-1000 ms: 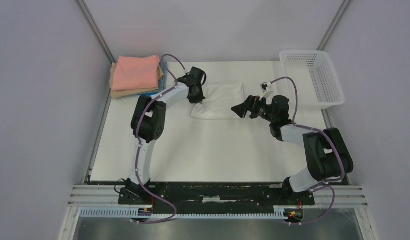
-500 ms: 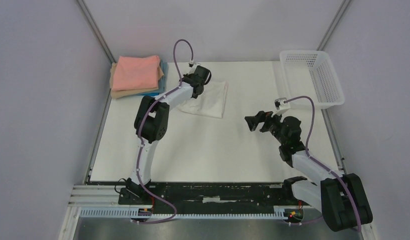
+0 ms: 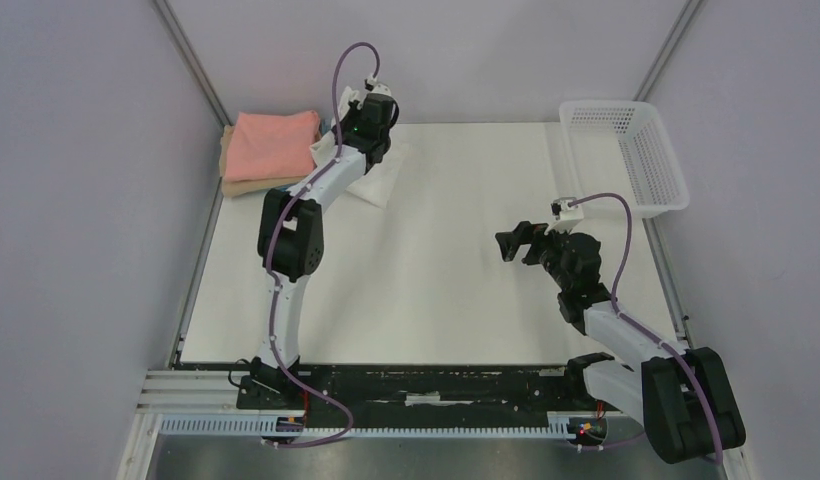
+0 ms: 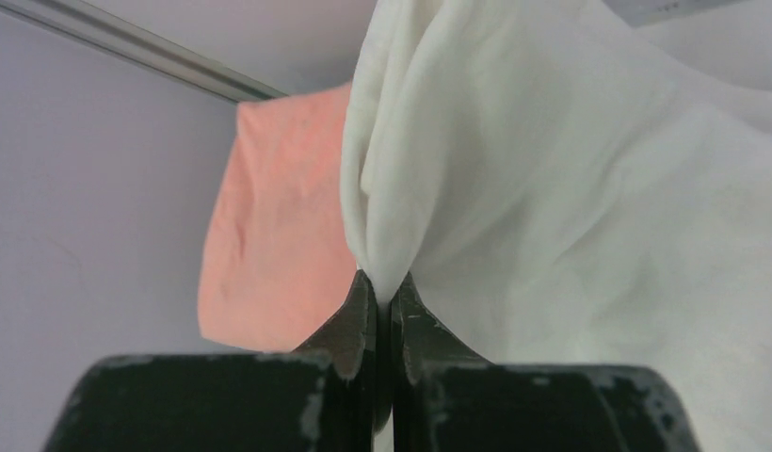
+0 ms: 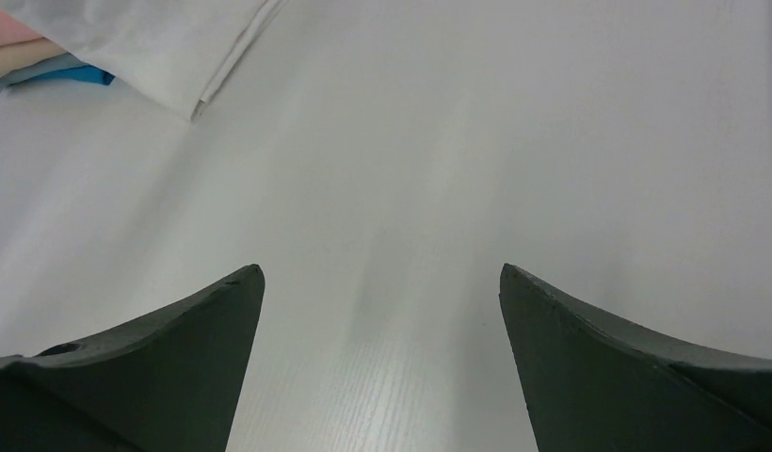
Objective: Fold and stack the t-shirts
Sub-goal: Put the neatly folded tshirt into the corner of the board with the left arm
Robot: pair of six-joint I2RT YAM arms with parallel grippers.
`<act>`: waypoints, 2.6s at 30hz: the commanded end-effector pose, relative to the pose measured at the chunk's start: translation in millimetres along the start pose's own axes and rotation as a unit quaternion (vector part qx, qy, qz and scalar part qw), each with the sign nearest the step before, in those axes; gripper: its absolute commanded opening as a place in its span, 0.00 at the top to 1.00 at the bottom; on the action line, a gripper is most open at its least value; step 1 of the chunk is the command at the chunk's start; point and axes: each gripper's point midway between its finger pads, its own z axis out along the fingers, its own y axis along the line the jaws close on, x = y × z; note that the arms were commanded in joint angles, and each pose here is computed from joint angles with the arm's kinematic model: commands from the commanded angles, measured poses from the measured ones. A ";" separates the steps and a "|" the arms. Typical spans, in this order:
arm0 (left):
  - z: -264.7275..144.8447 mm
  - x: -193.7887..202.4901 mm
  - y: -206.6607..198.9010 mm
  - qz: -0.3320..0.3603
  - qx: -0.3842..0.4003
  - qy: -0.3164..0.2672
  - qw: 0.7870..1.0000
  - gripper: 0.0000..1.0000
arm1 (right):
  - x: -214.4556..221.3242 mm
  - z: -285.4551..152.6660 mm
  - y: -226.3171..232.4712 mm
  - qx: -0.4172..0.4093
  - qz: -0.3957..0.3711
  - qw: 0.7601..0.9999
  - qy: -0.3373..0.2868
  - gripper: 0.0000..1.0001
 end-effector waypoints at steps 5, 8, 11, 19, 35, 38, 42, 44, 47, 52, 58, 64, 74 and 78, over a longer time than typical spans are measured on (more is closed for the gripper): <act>-27.4 -87.0 109.3 -0.022 -0.086 -0.082 0.993 0.98 | -5.2 2.4 -14.9 0.038 -0.011 0.999 -0.007 0.02; -29.7 -95.4 130.2 -0.037 -0.097 -0.084 0.991 0.98 | -3.4 3.1 -17.4 0.045 -0.011 0.999 -0.003 0.02; -32.4 -102.6 147.5 -0.058 -0.097 -0.087 0.990 0.98 | -2.1 4.1 -20.2 0.053 -0.010 0.999 0.002 0.02; -41.3 -107.3 189.7 -0.102 -0.107 -0.085 0.985 0.98 | 1.7 5.7 -23.3 0.061 -0.007 0.998 0.012 0.02; -50.2 -105.1 243.7 -0.194 -0.087 -0.094 0.973 0.98 | 4.5 8.1 -26.2 0.069 -0.002 0.997 0.019 0.02; -58.2 -108.4 249.9 -0.210 -0.083 -0.101 0.969 0.98 | 5.7 8.7 -27.6 0.071 -0.002 0.997 0.022 0.02; -61.8 -109.2 253.5 -0.219 -0.084 -0.103 0.967 0.98 | 5.9 9.2 -27.0 0.070 -0.003 0.997 0.023 0.02; -63.0 -110.4 255.5 -0.226 -0.086 -0.105 0.965 0.98 | 6.4 9.5 -26.8 0.069 -0.004 0.997 0.024 0.02; -63.9 -110.0 254.9 -0.230 -0.083 -0.104 0.964 0.98 | 7.7 10.2 -27.9 0.071 -0.004 0.997 0.027 0.02; -55.1 -101.5 243.9 -0.209 -0.092 -0.088 0.969 0.98 | 8.6 10.5 -28.4 0.072 -0.004 0.997 0.029 0.02; -51.6 -98.6 234.4 -0.216 -0.076 -0.085 0.970 0.98 | 10.1 11.1 -28.3 0.072 -0.001 0.997 0.032 0.02; -14.9 -58.1 204.1 -0.192 -0.085 -0.029 0.977 0.98 | 9.5 11.2 -26.9 0.070 0.001 0.997 0.033 0.02; 27.4 3.6 227.0 -0.230 -0.110 -0.008 0.967 0.98 | 13.1 13.9 -30.6 0.077 0.003 0.996 0.041 0.02; 46.8 28.5 229.4 -0.241 -0.115 -0.033 0.963 0.98 | 16.7 16.1 -29.5 0.076 0.004 0.996 0.048 0.02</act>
